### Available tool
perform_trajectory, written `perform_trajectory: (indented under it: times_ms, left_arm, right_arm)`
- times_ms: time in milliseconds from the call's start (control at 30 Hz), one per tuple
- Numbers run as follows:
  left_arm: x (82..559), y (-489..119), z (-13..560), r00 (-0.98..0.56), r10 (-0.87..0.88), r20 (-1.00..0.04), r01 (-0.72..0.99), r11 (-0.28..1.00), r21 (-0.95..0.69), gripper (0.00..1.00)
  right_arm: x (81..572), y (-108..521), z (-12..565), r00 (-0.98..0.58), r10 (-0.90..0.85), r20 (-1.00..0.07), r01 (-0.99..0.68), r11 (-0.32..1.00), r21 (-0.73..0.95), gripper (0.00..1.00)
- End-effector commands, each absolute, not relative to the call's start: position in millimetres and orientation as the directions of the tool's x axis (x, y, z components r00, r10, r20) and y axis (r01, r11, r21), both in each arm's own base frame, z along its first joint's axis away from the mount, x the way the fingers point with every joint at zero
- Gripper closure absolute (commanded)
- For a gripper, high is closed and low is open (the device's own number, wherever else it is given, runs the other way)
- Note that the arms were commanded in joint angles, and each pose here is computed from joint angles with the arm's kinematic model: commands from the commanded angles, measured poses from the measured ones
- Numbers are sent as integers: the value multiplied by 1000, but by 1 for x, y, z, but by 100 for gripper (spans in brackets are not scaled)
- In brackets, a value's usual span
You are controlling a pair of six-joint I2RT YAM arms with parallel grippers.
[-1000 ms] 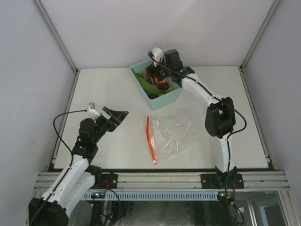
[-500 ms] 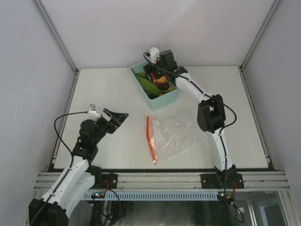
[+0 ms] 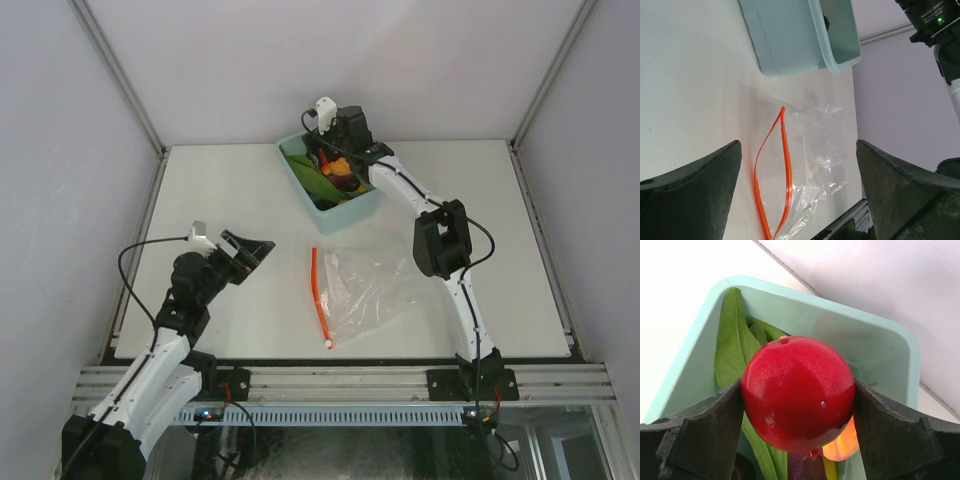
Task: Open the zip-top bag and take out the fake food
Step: Place the fake fruit in the bin.
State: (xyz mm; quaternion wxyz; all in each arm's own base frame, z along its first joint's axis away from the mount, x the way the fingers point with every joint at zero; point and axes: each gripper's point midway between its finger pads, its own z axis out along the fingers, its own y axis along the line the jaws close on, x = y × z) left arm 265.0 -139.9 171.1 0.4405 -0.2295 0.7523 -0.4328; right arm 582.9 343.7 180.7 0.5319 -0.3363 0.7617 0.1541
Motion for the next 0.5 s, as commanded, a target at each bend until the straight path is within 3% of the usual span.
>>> perform_trajectory:
  times_ms: [0,467]
  left_arm:
    - [267,-142,175,-504,-729,-462,66,501,-863,2]
    - [269,-146,175,-522,-717,-462,69,504,-861,2]
  right_arm:
    - [602,349,217,-85,-315,-945,-641,743,-190,93]
    - [622,344,199,-59,-331,-942,-616,754,-226,87]
